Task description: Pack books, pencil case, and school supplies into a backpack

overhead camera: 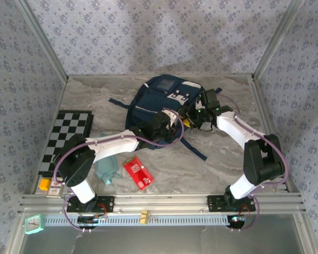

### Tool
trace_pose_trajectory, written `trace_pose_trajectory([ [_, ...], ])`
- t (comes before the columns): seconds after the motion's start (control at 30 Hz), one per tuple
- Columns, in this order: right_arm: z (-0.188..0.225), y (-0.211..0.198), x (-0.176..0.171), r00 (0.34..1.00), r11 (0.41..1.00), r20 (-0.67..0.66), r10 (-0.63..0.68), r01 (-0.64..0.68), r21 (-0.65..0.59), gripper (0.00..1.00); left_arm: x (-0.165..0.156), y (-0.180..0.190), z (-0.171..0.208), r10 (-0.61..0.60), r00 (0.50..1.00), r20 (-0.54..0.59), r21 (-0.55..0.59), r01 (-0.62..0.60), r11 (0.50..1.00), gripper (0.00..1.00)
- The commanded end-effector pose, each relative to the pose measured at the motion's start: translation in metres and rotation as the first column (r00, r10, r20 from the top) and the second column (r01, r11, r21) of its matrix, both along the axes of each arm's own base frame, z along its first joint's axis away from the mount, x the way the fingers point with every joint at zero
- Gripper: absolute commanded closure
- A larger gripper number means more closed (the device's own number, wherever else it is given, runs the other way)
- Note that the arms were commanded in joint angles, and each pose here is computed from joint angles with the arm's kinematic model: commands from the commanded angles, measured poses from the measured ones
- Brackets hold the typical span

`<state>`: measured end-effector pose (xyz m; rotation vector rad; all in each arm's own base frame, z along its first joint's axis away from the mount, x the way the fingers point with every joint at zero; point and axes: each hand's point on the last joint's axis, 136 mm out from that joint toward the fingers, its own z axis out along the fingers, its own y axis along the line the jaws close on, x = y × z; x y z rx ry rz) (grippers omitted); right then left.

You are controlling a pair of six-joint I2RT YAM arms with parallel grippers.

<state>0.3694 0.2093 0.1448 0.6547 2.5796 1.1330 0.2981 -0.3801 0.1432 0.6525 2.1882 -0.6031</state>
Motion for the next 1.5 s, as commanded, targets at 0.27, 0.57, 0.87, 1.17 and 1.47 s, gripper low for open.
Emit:
trace_pose_trajectory([
  [0.27, -0.007, -0.001, 0.019, 0.999, 0.999, 0.031, 0.008, -0.007, -0.032, 1.0, 0.0, 0.002, 0.003, -0.042, 0.999, -0.003, 0.053, 0.043, 0.998, 1.0],
  [0.57, 0.031, -0.041, 0.024, 0.992, 0.996, 0.088, 0.091, -0.093, 0.012, 1.0, 0.002, 0.087, -0.025, 0.085, 0.995, -0.045, 0.143, -0.078, 0.987, 1.0],
  [0.87, 0.055, -0.073, 0.05, 0.988, 0.996, 0.123, 0.088, -0.09, 0.008, 1.0, 0.023, 0.146, -0.036, 0.178, 0.98, -0.09, 0.152, -0.163, 0.975, 1.0],
  [1.17, 0.054, -0.068, 0.022, 0.992, 0.996, 0.085, 0.089, -0.087, -0.023, 0.47, 0.026, 0.109, -0.014, 0.094, 0.991, -0.093, 0.041, -0.091, 0.995, 1.0],
  [1.47, 0.027, -0.031, -0.05, 0.995, 0.995, 0.004, -0.097, 0.097, -0.033, 0.2, 0.024, 0.098, -0.014, 0.068, 0.993, -0.093, 0.049, -0.063, 0.997, 1.0],
])
